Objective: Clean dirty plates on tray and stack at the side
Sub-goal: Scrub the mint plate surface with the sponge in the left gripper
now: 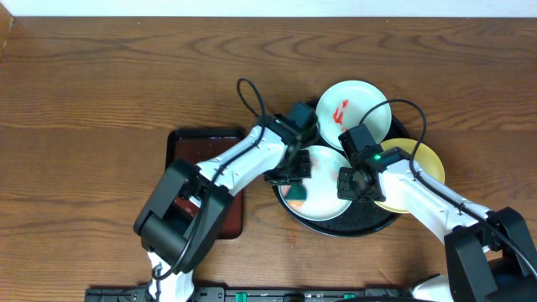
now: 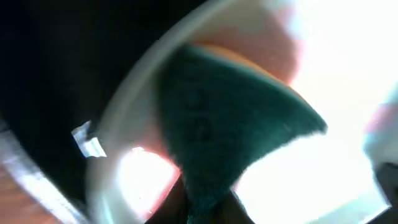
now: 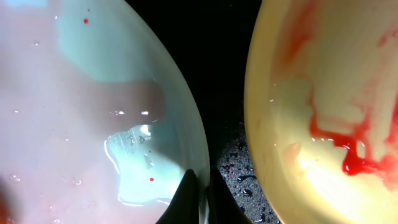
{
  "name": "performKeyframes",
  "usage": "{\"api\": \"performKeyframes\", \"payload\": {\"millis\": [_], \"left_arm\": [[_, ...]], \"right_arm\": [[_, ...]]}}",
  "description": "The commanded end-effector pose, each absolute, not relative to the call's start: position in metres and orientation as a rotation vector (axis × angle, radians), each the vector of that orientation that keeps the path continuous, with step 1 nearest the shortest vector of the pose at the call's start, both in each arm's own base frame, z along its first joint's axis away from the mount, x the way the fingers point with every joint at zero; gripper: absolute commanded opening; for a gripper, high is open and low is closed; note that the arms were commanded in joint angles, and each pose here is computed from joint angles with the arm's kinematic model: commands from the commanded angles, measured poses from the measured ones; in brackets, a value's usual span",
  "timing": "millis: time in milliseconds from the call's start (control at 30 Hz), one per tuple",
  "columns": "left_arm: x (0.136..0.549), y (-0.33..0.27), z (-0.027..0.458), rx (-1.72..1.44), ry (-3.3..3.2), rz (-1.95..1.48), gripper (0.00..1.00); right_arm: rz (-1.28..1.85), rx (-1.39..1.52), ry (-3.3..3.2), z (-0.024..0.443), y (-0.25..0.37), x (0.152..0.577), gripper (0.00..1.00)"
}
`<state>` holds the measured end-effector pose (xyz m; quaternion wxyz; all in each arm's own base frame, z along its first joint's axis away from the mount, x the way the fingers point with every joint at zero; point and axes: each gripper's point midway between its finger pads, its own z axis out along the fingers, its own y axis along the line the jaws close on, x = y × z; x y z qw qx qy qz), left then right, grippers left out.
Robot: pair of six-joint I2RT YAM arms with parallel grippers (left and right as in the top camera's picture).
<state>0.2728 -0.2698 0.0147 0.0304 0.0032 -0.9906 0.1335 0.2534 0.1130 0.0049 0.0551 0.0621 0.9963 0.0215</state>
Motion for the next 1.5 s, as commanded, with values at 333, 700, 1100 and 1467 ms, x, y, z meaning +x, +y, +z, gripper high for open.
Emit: {"api": "performKeyframes", "payload": {"millis": [333,700,1100,1467], "left_arm": [[0.236,-0.352,0.007,-0.051,-2.932,0.714,0.07],[0.246,-0.374,0.017,-0.052,-2.929,0.872,0.07],[0.236,-0.361,-0.033,-0.037,-2.891,0.717,0.08],[0.251,-0.283,-0.03,0.03,-3.032,0.285,0.07]], "right_arm": [[0.027,0.102,3.049,-0.002,0.112,0.247,0.01],[0.027,0.102,3.05,-0.002,0.112,0.246,0.01],[0.024,0.102,3.053,-0.002,0.111,0.246,0.01],[0.024,0.103,3.054,-0.002,0.111,0.245,0.01]]}}
